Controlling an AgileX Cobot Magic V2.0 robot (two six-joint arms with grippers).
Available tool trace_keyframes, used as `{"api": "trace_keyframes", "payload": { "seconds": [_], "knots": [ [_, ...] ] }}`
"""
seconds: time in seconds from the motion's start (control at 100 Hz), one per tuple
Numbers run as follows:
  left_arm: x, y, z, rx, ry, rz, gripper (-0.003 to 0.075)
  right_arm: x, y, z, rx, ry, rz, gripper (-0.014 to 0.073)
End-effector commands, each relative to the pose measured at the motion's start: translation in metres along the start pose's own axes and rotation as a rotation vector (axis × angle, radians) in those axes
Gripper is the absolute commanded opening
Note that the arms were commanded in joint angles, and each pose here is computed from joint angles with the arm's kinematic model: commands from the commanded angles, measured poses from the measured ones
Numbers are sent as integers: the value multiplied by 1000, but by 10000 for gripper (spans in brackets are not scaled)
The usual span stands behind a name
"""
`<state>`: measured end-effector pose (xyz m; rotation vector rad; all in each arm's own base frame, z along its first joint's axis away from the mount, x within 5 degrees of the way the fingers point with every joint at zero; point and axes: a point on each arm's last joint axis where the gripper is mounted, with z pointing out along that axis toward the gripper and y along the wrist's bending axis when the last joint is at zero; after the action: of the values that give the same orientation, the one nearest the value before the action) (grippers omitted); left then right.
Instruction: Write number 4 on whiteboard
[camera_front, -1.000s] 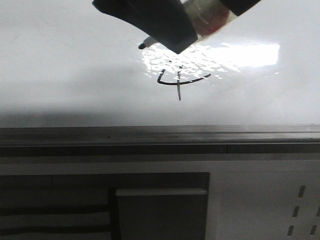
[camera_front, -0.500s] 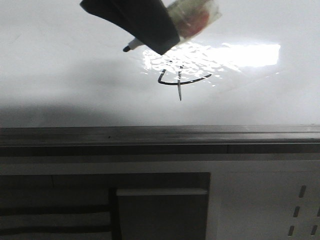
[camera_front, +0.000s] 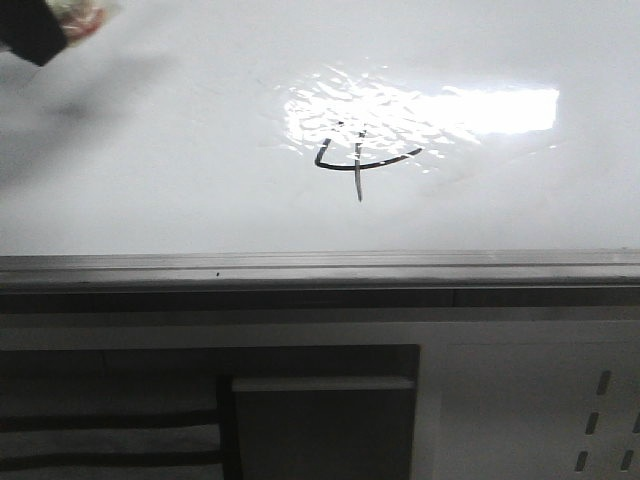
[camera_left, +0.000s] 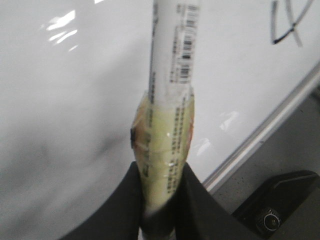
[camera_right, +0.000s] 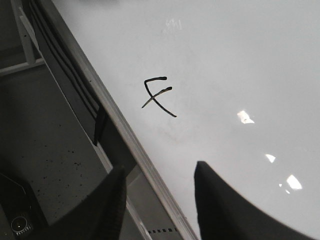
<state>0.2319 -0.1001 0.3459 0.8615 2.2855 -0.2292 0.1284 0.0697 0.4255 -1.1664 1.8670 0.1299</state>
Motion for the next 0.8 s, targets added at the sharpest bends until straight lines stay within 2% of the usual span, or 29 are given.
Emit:
{"api": "trace_keyframes", "payload": {
  "seconds": [0.0,0.16,0.33,0.7,0.79],
  "knots": [
    [5,18,-18,-102,-114,-107,-20,-6,-4,-6,45,-55,11,280],
    [33,47,-9,-197,-162,-310,-20,-7,-4,-6,43,-56,14,280],
    [50,66,7,-263,-238,-462,-20,-7,-4,-6,43,-56,16,280],
    [52,74,23,-289,-239,-478,-19,-7,-4,-6,42,-58,20,280],
    [52,74,23,-289,-239,-476,20,-7,-4,-6,42,-58,25,280]
  ]
}}
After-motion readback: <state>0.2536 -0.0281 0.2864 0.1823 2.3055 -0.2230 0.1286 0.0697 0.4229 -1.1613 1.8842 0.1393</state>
